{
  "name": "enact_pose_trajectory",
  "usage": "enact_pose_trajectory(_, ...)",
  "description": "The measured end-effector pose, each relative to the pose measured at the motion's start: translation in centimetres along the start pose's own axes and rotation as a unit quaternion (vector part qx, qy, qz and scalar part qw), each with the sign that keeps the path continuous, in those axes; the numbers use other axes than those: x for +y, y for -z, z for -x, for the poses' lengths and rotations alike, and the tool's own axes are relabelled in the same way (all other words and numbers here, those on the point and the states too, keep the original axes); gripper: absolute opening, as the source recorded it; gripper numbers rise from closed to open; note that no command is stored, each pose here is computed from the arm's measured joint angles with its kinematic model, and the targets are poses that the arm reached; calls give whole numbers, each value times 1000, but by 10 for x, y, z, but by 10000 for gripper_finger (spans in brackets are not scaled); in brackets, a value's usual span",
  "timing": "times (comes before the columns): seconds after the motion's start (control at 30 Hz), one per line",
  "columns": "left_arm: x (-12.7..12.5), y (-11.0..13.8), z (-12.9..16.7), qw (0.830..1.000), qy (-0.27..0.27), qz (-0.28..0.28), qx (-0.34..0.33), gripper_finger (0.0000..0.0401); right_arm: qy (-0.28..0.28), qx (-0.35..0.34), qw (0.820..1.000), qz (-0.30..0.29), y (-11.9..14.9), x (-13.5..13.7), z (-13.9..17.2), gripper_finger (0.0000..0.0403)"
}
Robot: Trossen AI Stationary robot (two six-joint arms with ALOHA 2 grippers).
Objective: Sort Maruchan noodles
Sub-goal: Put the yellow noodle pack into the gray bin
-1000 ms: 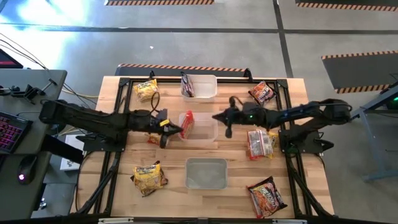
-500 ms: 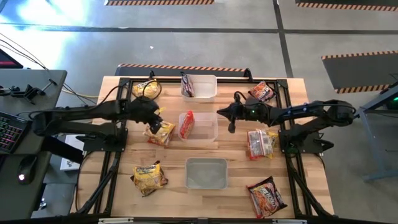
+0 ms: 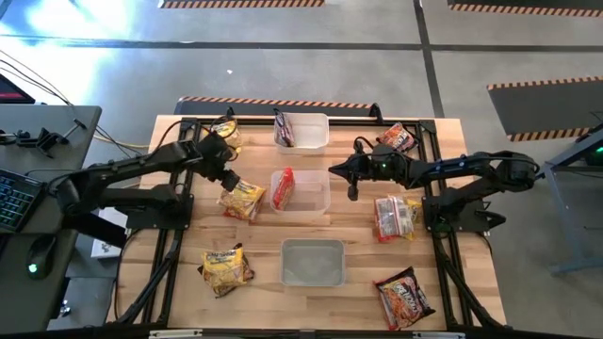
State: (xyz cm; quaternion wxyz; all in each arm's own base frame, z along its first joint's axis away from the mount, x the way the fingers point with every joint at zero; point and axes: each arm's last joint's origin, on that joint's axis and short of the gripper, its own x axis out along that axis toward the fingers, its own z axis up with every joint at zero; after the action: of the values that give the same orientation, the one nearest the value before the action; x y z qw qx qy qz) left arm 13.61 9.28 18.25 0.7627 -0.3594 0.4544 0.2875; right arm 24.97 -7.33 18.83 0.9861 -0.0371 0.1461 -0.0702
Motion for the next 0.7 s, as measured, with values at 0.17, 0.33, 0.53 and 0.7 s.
enact_pose_trajectory(0.17,11,-3,-14,999,-9,38,14,189,-24,0,1000,3,1,1,0,0)
enact_pose_trajectory(0.33,11,-2,-27,998,46,39,31,185,-25,0,1000,13,1,2,0,0)
enact_pose_trajectory(0.53,12,0,-32,997,57,29,39,152,-25,3,999,28,1,1,0,0)
enact_pose_trajectory(0.7,11,-2,-30,998,63,4,25,83,-25,3,999,30,1,1,0,0)
